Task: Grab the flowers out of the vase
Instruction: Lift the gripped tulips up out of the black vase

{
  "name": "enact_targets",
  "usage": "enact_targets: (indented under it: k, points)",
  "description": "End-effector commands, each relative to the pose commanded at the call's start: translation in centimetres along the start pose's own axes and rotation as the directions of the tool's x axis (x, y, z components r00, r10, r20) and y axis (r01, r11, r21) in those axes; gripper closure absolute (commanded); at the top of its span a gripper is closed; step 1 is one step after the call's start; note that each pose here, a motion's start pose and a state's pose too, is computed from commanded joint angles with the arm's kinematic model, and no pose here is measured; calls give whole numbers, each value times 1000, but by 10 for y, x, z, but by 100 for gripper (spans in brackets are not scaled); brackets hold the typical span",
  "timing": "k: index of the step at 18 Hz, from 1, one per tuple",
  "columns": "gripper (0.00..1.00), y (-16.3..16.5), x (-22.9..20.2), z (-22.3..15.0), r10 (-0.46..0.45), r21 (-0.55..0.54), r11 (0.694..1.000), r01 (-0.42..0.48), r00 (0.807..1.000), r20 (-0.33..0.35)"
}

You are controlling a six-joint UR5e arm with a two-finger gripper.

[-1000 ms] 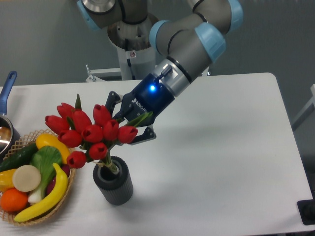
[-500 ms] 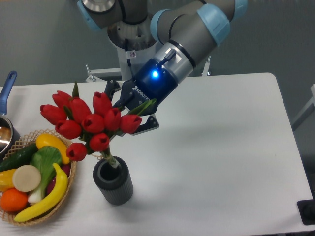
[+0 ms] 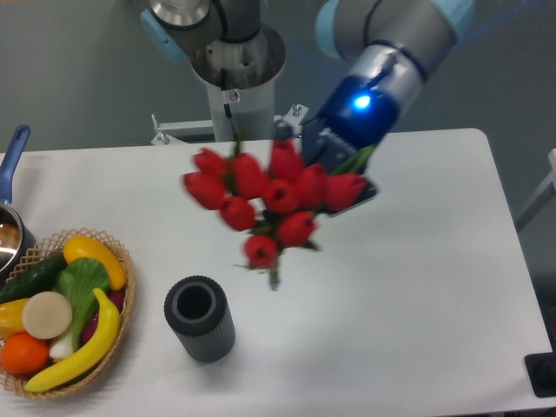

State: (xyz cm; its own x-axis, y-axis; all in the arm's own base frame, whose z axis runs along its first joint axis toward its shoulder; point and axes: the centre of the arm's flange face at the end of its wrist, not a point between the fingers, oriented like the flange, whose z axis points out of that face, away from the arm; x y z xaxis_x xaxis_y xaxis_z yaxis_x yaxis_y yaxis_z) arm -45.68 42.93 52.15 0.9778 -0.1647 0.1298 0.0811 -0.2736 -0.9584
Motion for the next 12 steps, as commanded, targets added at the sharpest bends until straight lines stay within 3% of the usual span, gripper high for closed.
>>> enact_targets:
  k: [12]
  points:
    - [67, 5, -8, -3, -7, -1, 1000, 7, 1000, 8]
